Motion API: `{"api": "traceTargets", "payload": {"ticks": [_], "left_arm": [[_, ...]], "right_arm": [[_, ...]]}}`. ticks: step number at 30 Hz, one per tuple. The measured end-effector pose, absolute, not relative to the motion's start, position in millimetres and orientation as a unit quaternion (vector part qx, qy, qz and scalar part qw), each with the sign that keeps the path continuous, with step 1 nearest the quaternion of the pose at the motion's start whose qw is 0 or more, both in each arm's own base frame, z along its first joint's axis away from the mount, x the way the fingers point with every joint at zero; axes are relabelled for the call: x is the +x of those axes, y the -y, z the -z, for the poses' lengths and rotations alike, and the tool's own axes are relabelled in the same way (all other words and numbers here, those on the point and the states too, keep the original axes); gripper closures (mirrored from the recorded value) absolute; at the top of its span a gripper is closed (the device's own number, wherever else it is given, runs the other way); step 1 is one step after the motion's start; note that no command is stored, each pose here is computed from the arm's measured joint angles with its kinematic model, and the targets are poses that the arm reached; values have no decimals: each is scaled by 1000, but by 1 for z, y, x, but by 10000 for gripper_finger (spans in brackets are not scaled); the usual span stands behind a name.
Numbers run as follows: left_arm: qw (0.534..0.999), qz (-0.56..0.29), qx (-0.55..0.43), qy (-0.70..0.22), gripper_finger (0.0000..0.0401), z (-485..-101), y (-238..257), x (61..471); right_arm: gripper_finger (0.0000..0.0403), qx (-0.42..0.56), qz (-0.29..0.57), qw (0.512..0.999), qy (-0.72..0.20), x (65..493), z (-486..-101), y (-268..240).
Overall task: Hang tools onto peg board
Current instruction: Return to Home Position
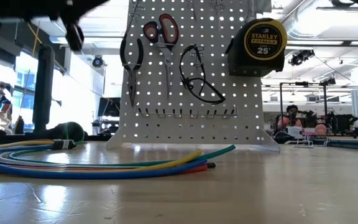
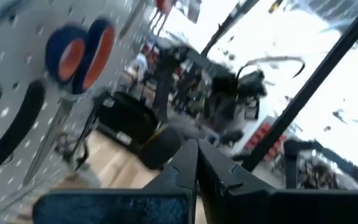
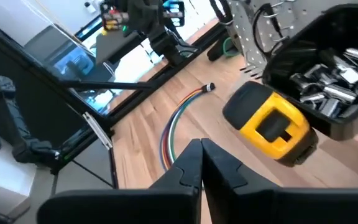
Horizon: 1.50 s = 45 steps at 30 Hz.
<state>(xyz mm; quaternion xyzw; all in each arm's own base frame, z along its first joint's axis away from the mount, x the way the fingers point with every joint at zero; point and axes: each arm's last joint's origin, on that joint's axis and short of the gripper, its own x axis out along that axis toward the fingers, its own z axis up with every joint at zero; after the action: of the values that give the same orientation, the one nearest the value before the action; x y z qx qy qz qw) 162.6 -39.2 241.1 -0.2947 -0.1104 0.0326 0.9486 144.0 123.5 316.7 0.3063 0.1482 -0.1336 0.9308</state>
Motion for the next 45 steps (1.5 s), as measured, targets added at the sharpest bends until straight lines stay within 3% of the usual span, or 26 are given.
{"api": "traceTargets", "payload": {"ticks": [6, 16, 25, 30, 34, 39, 45], "left_arm": [[952, -9, -303, 43, 401, -220, 13, 168], [947, -1, -319, 27, 401, -168, 2, 143], [959, -3, -283, 24, 401, -169, -3, 142], [957, 4, -290, 29, 401, -170, -4, 141], [959, -9, -281, 31, 401, -170, -5, 141], [953, -37, -297, 42, 401, -170, -7, 141], [941, -57, -328, 51, 401, -170, -8, 141]], "right_arm": [[403, 324, 143, 925, -142, 128, -322, -111], [403, 348, 196, 915, -60, 112, -336, -84], [403, 377, 209, 899, -83, 106, -329, -78], [403, 366, 177, 905, -125, 101, -319, -83], [403, 367, 161, 908, -121, 98, -287, -88], [403, 410, 130, 901, -50, 99, -238, -84], [403, 367, -37, 926, 79, 109, -239, -59]]}}
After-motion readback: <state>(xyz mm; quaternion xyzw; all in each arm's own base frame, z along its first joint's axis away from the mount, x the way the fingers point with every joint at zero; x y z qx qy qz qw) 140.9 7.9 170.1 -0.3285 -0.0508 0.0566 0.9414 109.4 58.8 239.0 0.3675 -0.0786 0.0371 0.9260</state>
